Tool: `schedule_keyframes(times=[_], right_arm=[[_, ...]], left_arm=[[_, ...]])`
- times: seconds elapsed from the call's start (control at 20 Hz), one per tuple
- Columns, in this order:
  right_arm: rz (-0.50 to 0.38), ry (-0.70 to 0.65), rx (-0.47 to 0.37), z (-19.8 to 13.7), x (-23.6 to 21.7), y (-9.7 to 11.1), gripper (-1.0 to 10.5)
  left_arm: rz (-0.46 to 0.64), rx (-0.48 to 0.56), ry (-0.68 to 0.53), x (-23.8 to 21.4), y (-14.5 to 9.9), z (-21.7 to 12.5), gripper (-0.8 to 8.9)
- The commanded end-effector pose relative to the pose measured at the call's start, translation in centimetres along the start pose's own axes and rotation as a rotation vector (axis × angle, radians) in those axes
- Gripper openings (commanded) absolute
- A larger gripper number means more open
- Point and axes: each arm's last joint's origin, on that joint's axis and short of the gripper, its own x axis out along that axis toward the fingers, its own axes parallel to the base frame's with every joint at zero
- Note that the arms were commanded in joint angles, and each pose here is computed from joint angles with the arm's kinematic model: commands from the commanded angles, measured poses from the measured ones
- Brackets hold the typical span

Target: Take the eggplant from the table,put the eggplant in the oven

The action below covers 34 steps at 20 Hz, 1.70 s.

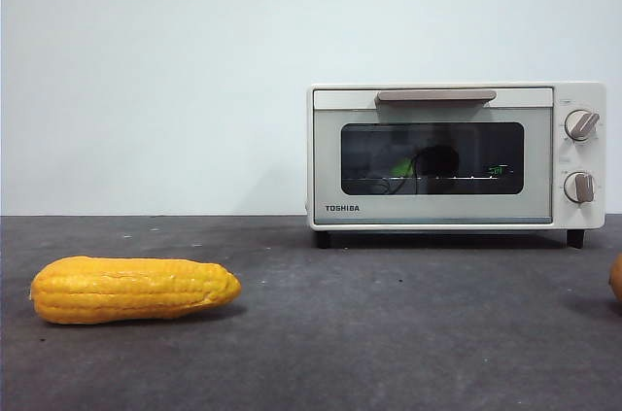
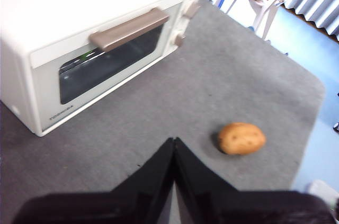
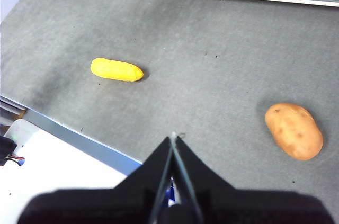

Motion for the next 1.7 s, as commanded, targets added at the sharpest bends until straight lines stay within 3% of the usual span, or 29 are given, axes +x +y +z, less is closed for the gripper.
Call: schedule_keyframes(times=[0.05,0.35,0.7,1.7], right_arm=[[-0.001,0.014,-0.006,-0.2,-0.1,0.1,-0.1],[-0.001,0.014,-0.006,-0.2,-0.1,0.1,0.0],[-0.001,0.015,-0.006,-0.2,-0.1,0.0,0.0],[-0.001,0.016,-0.006,-0.2,-0.1,0.0,0.0]], left_arm=[[-0.003,0.029,-0.005,-2.0,-1.6,0.0,-0.06],[0.032,0.066,0.017,-7.7,-5.1,-1.4,-0.06],[0.086,0.11,-0.099,-12.9,-7.1,-2.1,-0.06],[0.083,0.107,-0.091,-13.0,-7.1,-2.2,-0.04]])
